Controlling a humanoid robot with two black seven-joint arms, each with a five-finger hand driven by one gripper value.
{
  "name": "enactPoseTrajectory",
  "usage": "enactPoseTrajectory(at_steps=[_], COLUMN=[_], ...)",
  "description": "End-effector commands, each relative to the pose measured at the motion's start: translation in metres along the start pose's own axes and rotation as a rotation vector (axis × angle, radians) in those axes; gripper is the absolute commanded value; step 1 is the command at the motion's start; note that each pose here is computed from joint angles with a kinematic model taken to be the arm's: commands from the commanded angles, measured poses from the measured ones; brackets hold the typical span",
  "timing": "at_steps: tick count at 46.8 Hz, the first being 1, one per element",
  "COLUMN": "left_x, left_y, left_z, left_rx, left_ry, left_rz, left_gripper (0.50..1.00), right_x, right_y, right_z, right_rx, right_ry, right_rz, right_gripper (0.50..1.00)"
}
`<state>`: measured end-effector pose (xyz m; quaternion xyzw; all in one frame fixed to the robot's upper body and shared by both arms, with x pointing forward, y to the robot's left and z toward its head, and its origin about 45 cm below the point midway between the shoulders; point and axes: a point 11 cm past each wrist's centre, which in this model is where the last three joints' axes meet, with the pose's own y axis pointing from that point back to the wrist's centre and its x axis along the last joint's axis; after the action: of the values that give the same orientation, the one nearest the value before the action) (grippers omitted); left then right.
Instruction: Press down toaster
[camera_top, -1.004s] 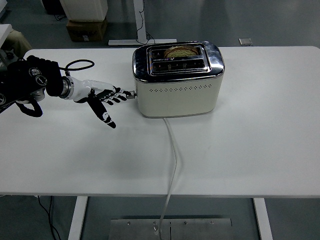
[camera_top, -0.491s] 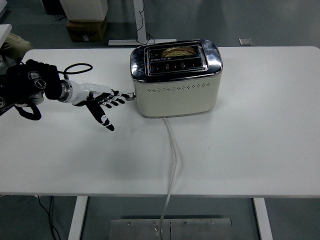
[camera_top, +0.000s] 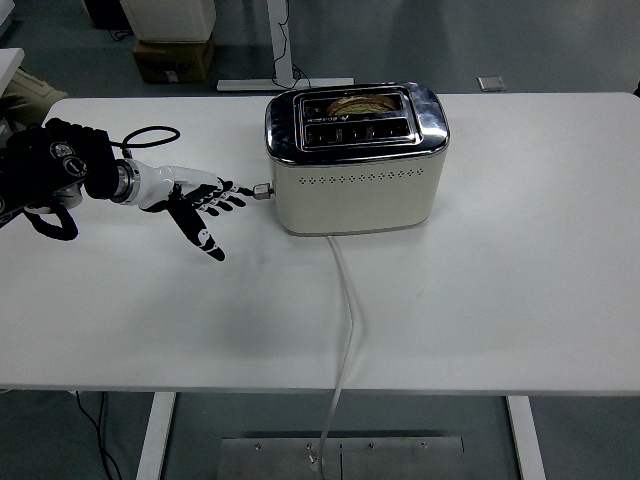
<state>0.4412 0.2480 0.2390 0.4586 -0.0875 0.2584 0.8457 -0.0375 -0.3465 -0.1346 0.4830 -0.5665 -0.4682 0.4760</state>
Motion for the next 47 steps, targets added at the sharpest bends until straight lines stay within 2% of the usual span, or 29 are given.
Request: enactPoseTrajectory(at_steps=[1,28,35,41,47], left_x=[0.000,0.004,0.011,0.022,0.046], left_y=[0.000,0.007,0.015,0.023,0.046], left_z=[0.000,-0.011,-0.015,0.000,0.007], left_rx=[-0.002,0.014,0.015,-0.024,-0.044], left_ry=[0.000,0.015,0.031,0.051,0.060], left_rz=[0.000,0.014,0.027,0.044,0.104], left_gripper=[1.000,1.000,1.000,1.000,1.000], right_x=[0.000,0.000,0.000,0.000,0.000], right_y=[0.000,0.000,0.000,0.000,0.000], right_z=[0.000,0.000,0.000,0.000,0.000], right_rx=[0.000,0.000,0.000,0.000,0.000], right_ry=[0.000,0.000,0.000,0.000,0.000], right_rz=[0.000,0.000,-0.002,0.000,0.000], right_gripper=[0.998,1.000,1.000,1.000,1.000])
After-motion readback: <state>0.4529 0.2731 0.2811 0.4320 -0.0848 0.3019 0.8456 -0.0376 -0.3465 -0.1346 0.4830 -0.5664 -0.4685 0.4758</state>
